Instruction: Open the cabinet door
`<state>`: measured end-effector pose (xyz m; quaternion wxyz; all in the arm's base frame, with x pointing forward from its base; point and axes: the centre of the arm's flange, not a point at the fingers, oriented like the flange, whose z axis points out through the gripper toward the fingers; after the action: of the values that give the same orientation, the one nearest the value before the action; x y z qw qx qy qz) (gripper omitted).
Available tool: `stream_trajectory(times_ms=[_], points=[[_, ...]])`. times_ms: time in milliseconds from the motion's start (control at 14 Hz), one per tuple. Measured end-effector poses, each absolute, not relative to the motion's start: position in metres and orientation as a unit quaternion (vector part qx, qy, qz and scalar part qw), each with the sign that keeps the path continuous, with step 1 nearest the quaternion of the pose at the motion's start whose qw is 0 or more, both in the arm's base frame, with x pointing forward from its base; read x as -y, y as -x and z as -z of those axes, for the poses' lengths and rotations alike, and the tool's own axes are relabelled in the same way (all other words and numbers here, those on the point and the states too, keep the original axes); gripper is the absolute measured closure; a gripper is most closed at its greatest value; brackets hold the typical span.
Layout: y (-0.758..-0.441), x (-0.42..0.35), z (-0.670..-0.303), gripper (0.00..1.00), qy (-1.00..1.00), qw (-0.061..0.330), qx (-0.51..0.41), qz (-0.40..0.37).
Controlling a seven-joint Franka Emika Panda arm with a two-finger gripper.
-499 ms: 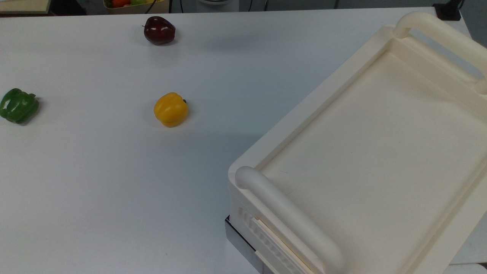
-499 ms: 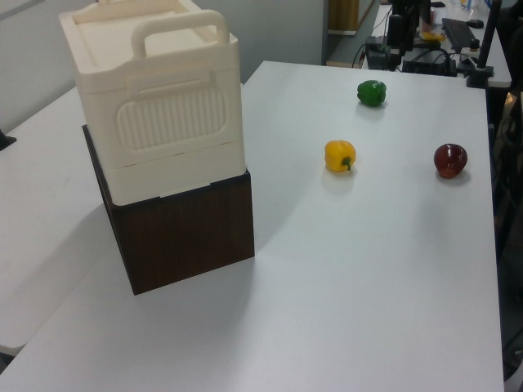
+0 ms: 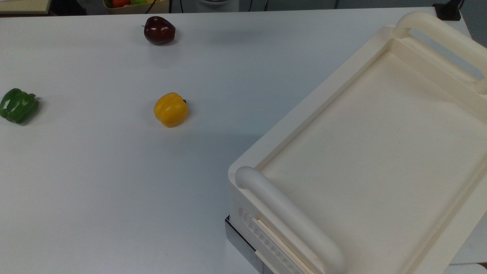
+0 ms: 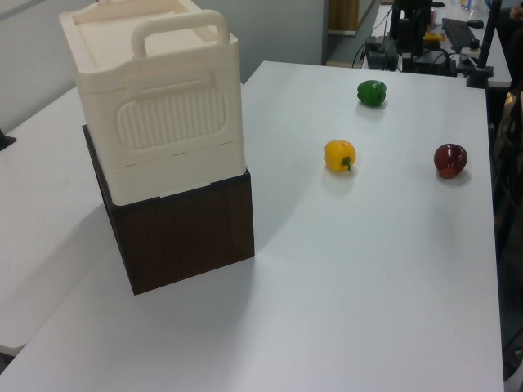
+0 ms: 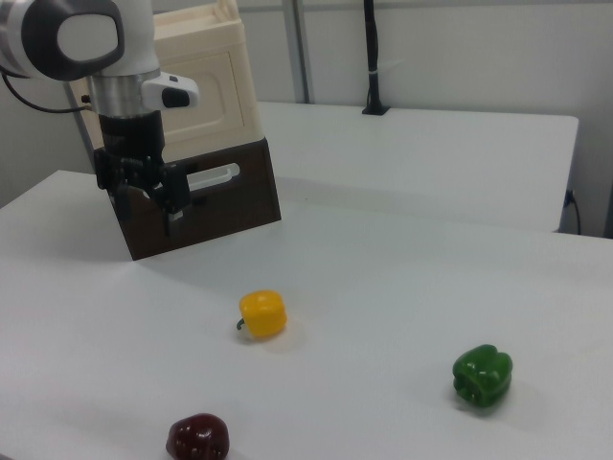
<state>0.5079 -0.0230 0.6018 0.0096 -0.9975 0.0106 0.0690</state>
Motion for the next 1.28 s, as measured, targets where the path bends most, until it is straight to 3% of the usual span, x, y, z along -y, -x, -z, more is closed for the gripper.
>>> stream_trajectory(times_ms=[713,1069,1283], points=[[-0.521,0.014,-0.594,0.0,0.997,0.051,-0.002,-0.051],[-0.546,-0.016,-0.599,0.0,0.991,0.109,0.072,0.032],[-0.555,-0.043,-0.615,0.0,0.984,0.107,0.12,0.077]])
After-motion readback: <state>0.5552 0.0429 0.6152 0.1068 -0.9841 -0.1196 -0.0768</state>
